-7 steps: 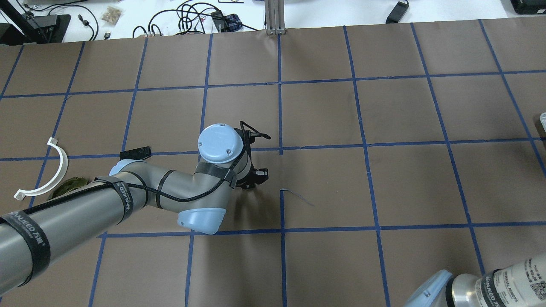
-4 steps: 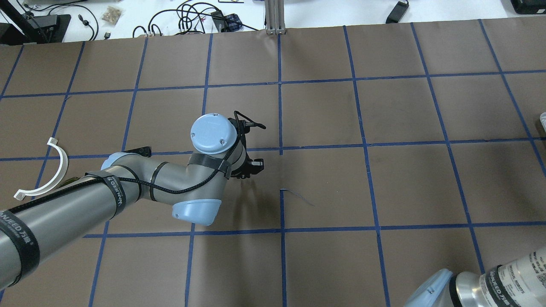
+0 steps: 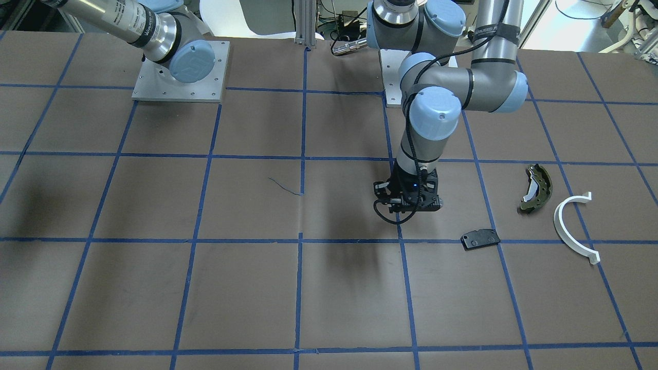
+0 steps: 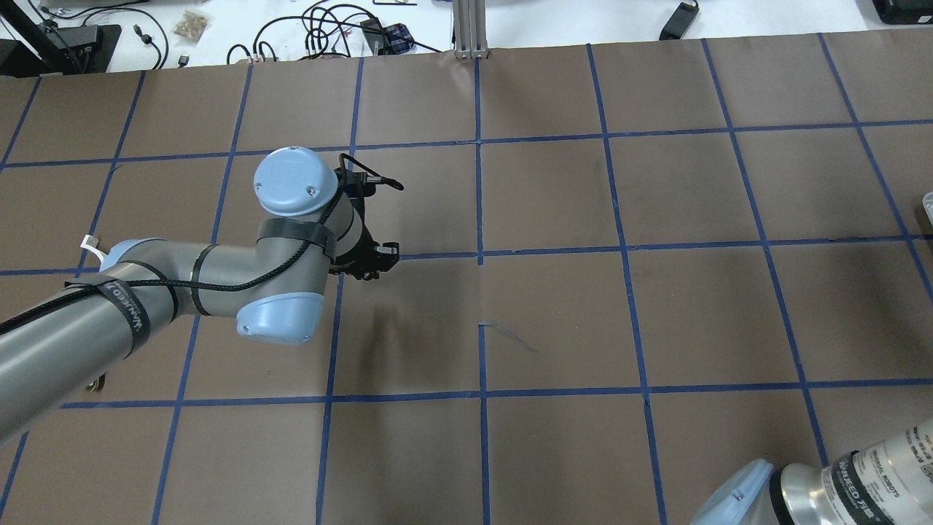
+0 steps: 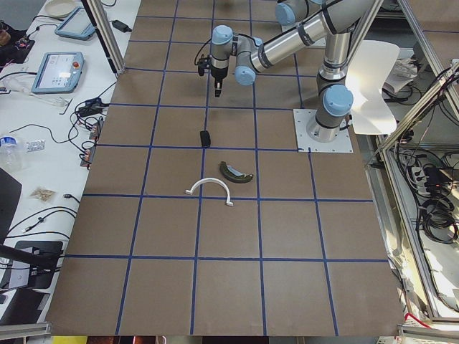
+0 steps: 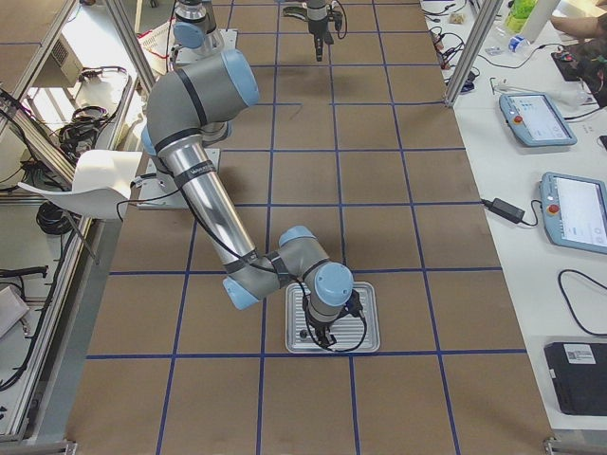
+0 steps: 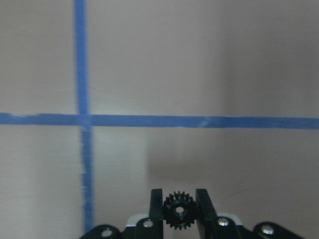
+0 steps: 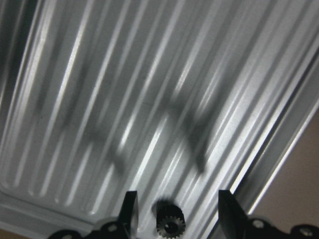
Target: Place bearing gear from tray to pile
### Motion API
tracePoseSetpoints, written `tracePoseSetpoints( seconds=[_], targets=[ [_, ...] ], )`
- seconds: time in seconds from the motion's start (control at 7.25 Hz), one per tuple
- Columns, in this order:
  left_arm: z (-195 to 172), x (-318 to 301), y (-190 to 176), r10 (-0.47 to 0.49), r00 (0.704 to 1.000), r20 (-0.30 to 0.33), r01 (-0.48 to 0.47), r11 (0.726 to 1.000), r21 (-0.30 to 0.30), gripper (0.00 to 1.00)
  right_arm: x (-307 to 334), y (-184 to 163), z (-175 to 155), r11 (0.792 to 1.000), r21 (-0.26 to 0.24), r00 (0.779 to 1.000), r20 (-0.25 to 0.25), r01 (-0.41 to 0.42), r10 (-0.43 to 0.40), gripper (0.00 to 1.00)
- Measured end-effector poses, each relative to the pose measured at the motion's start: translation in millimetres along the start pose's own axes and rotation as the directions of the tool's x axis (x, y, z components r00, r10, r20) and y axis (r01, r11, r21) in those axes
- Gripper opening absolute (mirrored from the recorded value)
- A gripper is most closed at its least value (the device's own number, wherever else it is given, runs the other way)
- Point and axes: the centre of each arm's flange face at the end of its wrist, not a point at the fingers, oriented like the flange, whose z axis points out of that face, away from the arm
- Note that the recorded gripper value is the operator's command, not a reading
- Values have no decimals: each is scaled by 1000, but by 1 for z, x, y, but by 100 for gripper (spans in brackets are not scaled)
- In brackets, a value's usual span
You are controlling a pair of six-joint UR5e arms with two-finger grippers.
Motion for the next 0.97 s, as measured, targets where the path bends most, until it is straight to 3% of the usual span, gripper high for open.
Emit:
tracePoseSetpoints(
  seconds=[0.41,0.69,0.97],
  targets=[
    [3,-136,18,164,985,48,-158,981,-111,0,-1,2,4,999,-32,1000,14,0,0,49],
    [14,-199,24,183,980,72,-175,978,-111,0,0,6,5,997,-73,1000,11,1,0,49],
    [27,-215,30,174,982,76,-165,980,-112,0,0,6,7,997,-78,1000,12,1,0,50]
  ],
)
